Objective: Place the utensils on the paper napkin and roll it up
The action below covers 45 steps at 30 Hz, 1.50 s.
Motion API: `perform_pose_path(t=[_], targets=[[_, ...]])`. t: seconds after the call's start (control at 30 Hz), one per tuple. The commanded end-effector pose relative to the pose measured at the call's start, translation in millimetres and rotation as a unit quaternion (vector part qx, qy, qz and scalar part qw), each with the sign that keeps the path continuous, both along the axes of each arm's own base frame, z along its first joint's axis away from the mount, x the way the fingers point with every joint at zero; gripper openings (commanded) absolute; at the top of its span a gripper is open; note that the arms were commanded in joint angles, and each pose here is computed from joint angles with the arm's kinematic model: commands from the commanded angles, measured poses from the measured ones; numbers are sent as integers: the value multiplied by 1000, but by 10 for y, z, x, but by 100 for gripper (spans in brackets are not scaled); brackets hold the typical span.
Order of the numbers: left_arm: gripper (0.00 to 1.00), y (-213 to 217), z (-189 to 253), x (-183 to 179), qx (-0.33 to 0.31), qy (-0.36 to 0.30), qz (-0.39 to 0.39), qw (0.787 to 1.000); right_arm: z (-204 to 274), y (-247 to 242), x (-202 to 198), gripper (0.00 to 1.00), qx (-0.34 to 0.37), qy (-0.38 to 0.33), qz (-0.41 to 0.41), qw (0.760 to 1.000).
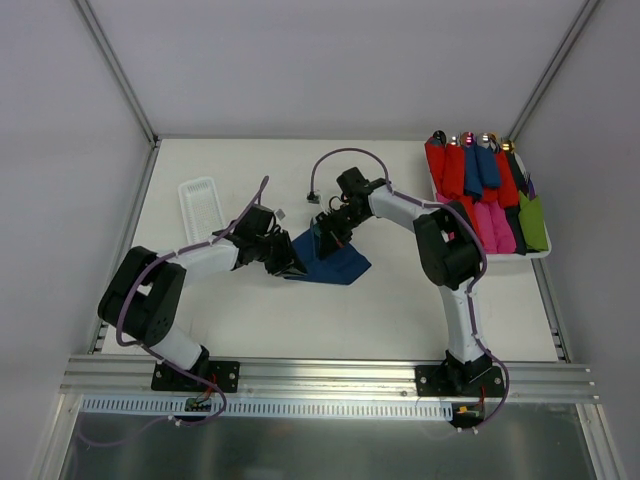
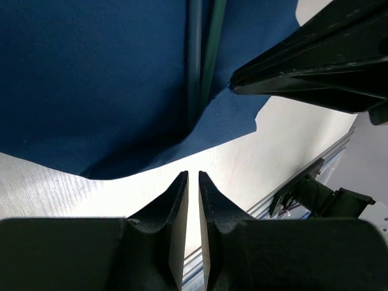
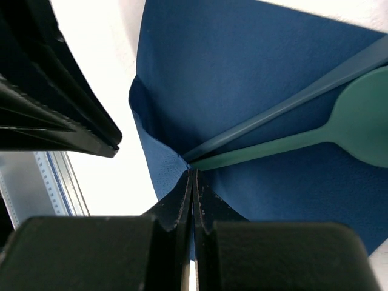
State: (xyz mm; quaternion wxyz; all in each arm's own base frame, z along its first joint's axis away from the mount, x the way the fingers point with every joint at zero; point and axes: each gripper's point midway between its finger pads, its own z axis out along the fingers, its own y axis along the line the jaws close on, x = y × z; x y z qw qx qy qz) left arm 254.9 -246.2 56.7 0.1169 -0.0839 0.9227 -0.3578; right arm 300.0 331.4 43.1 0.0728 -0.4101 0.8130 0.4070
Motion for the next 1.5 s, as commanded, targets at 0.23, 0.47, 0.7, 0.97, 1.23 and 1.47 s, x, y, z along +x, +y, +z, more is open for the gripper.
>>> perform_pose_path(t=[0.23,0.47,0.7,0.97,1.23,1.47], targets=[[7,-72,-170,44,4,39,21,999,63,31,102,1,-1,-5,-10,1000],[1,-42,-371,-17,17,80,42,996,92,18,152,19,-9,-9,-22,1000],[0,14,-498,-70,29,109,72,991,512,-279,431,34,-16,-50,-96,994],[0,116,-693,-168,51,150,118,980,941,-784,194,33,-14,-55,-183,982],[0,166,-821,-269,62,182,141,971,812,-624,-346,24,15,31,-187,982],[0,190,-823,-303,63,182,144,971,587,-370,-406,20,18,84,-190,978]])
